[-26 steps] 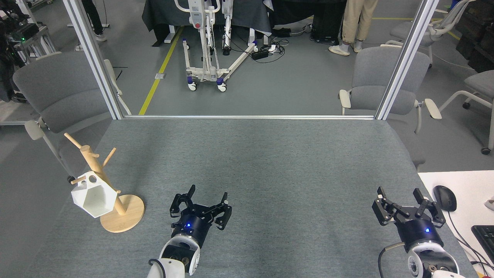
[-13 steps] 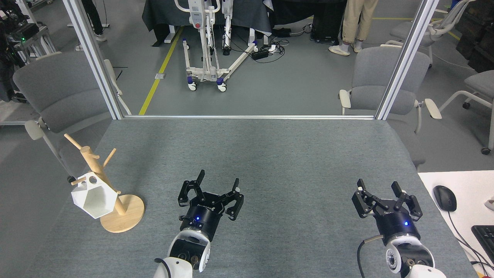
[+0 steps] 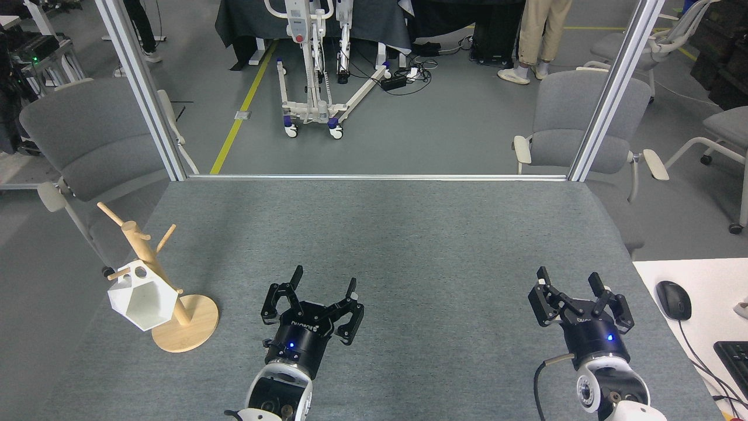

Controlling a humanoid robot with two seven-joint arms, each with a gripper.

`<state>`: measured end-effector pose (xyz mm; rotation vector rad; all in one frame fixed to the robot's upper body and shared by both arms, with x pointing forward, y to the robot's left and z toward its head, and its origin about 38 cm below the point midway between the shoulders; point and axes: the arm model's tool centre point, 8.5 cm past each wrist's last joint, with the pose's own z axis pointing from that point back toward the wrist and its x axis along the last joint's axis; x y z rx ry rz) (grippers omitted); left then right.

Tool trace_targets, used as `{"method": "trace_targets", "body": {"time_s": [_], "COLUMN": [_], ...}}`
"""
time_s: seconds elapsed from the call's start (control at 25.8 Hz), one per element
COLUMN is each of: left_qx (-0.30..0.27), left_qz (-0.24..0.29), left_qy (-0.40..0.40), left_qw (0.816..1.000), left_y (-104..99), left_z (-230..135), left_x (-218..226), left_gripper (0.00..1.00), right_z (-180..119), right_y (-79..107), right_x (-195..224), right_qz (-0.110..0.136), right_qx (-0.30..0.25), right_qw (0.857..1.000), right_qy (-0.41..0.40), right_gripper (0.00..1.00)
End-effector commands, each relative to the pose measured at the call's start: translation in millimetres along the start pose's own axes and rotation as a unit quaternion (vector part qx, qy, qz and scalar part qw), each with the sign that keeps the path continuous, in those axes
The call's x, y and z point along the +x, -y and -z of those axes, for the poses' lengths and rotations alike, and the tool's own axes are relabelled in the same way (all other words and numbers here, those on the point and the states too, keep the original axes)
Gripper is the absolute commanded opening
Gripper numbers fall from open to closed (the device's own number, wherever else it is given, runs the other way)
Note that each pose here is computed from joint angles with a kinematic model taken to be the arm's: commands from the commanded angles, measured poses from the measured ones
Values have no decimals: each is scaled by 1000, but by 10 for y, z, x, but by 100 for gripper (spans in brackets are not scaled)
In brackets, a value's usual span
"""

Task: Hang cup on storage rack

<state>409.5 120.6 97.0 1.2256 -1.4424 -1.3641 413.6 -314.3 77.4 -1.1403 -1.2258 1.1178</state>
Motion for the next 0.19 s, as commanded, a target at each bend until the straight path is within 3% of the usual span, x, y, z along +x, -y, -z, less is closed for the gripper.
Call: {"method": "trace_targets", "body": {"time_s": [0.0, 0.15], "left_qx": [-5, -10], "left_qz": [-2, -10], "left_qy": [-4, -9], "left_qw": [1000, 1000], "left_y": [24, 47], "left_z": [-14, -16], "left_x": [-7, -45], "left_gripper": [99, 99], "right_z": [-194, -241], "right_y": [-59, -96], "right_x": [-27, 8], "right_qz": [-6, -1], "right_qx": [3, 6], "right_qw": [1000, 1000], "right_qy": [-1, -7], "right_gripper": [100, 100]}}
